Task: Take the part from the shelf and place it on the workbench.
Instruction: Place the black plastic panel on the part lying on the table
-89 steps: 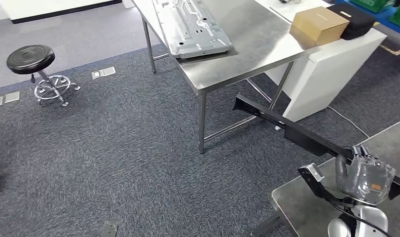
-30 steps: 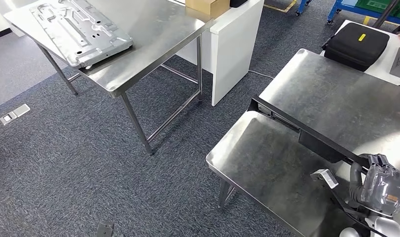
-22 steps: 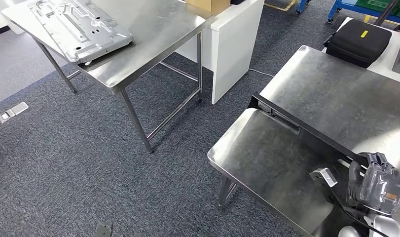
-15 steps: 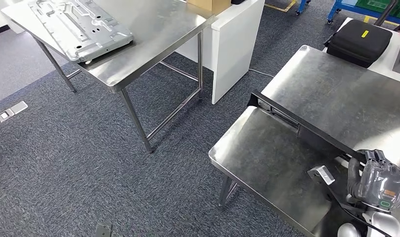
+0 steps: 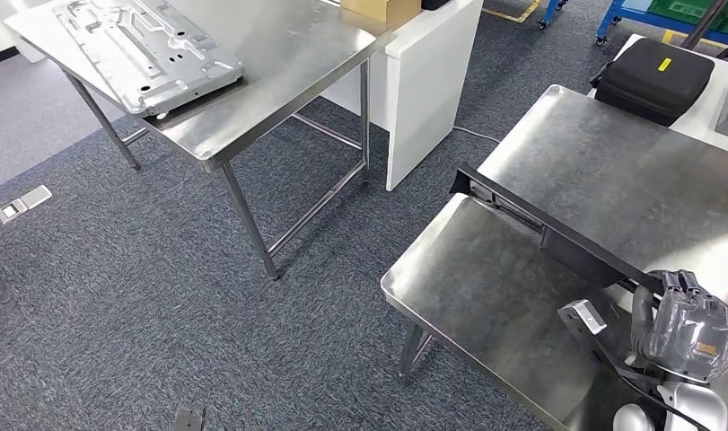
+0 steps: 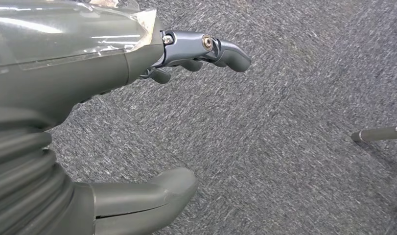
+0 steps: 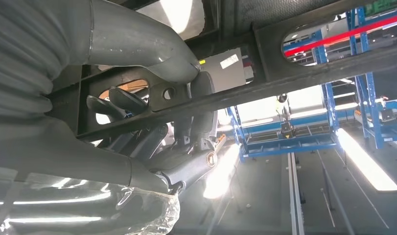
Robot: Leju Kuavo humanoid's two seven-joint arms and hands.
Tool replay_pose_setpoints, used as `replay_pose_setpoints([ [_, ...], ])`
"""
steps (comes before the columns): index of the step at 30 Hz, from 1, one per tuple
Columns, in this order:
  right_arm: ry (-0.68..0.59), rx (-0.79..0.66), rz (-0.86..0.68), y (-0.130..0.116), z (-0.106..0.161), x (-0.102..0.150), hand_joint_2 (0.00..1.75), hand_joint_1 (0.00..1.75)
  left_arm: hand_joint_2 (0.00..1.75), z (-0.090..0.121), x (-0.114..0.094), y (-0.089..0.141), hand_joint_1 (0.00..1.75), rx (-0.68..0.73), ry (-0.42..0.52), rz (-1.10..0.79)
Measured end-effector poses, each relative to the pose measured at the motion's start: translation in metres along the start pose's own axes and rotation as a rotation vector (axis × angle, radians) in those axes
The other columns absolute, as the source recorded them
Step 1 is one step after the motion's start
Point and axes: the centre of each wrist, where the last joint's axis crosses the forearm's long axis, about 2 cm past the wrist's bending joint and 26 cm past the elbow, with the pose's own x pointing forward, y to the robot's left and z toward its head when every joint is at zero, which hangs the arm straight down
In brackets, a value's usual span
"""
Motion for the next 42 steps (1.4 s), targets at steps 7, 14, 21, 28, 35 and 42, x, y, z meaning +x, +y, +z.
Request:
replay_pose_setpoints([
  [7, 0.0, 0.005, 0.009, -0.004, 0.006, 0.0, 1.75, 1.75, 1.75, 0.0, 0.0, 0.0, 0.0, -0.004, -0.002, -0.001],
  [14, -0.001, 0.007, 0.008, -0.006, 0.009, 0.001, 1.75, 1.75, 1.75, 0.0, 0.0, 0.0, 0.0, -0.009, -0.005, -0.001],
  [21, -0.004, 0.011, 0.007, -0.007, 0.009, 0.001, 1.75, 1.75, 1.75, 0.0, 0.0, 0.0, 0.0, -0.01, -0.009, -0.003],
  [28, -0.008, 0.008, 0.007, -0.007, 0.008, 0.002, 1.75, 1.75, 1.75, 0.0, 0.0, 0.0, 0.0, -0.009, -0.01, -0.003],
  [35, -0.008, 0.006, 0.006, -0.008, 0.008, 0.002, 1.75, 1.75, 1.75, 0.0, 0.0, 0.0, 0.0, -0.012, -0.012, -0.007],
  [42, 0.005, 0.012, 0.026, -0.011, 0.006, -0.007, 1.75, 1.75, 1.75, 0.0, 0.0, 0.0, 0.0, -0.008, -0.01, -0.008],
])
